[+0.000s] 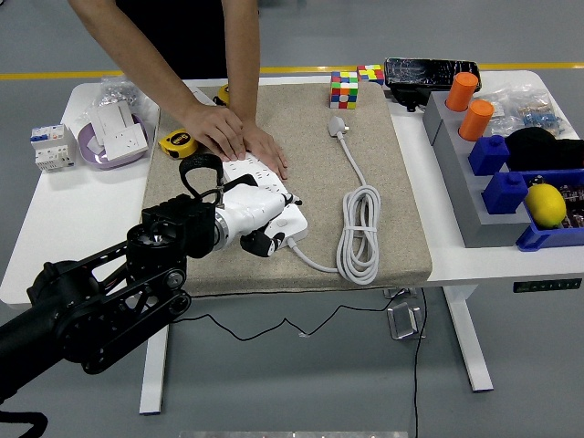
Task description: Pick up the plug,place it near the board,insert it into the board,press the button
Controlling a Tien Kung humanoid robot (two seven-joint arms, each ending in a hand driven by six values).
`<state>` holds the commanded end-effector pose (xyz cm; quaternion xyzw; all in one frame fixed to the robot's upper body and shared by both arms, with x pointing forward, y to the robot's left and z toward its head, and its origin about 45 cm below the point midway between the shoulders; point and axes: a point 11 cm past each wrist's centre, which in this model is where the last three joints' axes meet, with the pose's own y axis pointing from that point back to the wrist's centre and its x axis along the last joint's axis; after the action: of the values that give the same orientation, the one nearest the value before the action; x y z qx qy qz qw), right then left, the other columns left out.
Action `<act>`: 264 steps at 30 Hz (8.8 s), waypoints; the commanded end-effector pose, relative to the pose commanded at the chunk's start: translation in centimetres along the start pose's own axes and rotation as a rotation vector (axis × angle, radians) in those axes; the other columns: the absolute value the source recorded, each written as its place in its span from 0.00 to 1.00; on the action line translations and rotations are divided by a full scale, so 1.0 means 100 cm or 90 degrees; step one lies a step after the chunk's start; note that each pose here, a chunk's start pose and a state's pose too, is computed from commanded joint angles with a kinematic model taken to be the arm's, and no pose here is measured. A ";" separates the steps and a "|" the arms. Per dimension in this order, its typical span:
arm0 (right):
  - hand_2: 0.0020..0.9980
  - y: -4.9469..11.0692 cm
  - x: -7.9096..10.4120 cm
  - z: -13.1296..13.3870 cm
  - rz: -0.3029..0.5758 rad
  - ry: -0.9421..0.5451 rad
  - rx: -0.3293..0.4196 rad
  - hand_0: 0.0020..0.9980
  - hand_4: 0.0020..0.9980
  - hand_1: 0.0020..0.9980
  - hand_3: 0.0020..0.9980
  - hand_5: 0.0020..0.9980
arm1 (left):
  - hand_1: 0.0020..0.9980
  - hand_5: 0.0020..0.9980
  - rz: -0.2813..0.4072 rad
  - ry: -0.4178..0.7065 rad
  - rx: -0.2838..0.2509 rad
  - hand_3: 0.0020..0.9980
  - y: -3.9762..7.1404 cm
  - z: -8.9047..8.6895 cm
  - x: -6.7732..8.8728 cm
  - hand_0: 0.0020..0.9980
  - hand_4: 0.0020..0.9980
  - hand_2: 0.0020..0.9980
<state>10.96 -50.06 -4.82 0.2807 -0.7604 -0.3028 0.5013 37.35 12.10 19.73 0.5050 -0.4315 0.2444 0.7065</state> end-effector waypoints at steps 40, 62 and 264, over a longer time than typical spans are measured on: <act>0.84 0.000 0.002 0.002 0.002 0.003 -0.001 0.96 1.00 0.92 0.83 1.00 | 0.05 0.14 -0.067 -0.038 0.023 0.91 -0.013 -0.023 -0.034 0.13 0.46 0.16; 0.84 0.000 0.001 -0.003 0.001 -0.003 0.004 0.96 1.00 0.92 0.83 1.00 | 0.05 0.14 -0.108 -0.110 0.023 0.88 -0.013 -0.023 -0.032 0.14 0.45 0.16; 0.84 0.001 -0.003 0.000 -0.004 -0.001 0.001 0.95 1.00 0.92 0.81 1.00 | 0.55 0.31 0.360 0.312 -0.193 0.65 0.028 -0.016 0.075 0.44 1.00 0.54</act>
<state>11.08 -49.84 -4.91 0.2830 -0.7602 -0.3043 0.4994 39.59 13.90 27.38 0.1832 -0.4035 0.4754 0.7600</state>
